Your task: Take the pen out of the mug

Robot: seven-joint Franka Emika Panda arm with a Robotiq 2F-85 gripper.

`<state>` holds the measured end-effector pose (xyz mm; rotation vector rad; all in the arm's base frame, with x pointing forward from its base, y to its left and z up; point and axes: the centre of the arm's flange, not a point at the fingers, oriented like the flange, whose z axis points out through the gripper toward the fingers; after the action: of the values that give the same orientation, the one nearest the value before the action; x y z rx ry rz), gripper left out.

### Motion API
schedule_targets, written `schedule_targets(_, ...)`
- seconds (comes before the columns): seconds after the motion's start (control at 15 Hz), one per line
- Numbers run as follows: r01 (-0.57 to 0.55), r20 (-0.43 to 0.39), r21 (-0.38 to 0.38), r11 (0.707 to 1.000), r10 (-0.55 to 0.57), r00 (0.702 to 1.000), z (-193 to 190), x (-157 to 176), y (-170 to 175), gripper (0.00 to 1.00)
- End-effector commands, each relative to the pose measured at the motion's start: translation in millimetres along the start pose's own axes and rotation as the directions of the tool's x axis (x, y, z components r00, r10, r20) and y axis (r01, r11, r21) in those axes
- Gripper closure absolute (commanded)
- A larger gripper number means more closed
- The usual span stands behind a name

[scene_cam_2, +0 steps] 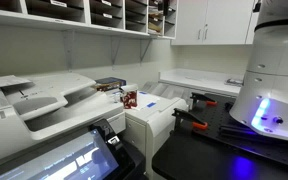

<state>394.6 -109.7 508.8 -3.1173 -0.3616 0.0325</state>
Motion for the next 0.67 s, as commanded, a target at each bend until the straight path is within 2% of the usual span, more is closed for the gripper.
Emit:
schedule_targets(0.0,0.0,0.0,0.0,1.0,0.0,1.0,0,0,0,0.0)
schedule_targets(0.13,0.0,0.0,0.0,1.0,0.0,1.0,0,0,0,0.0)
schedule_targets(0.27,0.135,-0.011,0.011,0.991,-0.135,0.991,10,4,0,0.0)
schedule_targets(0.4,0.249,-0.045,0.021,0.968,-0.248,0.968,27,12,-3,0.0)
schedule_targets(0.6,0.4,-0.096,0.012,0.916,-0.398,0.912,77,29,-6,0.0)
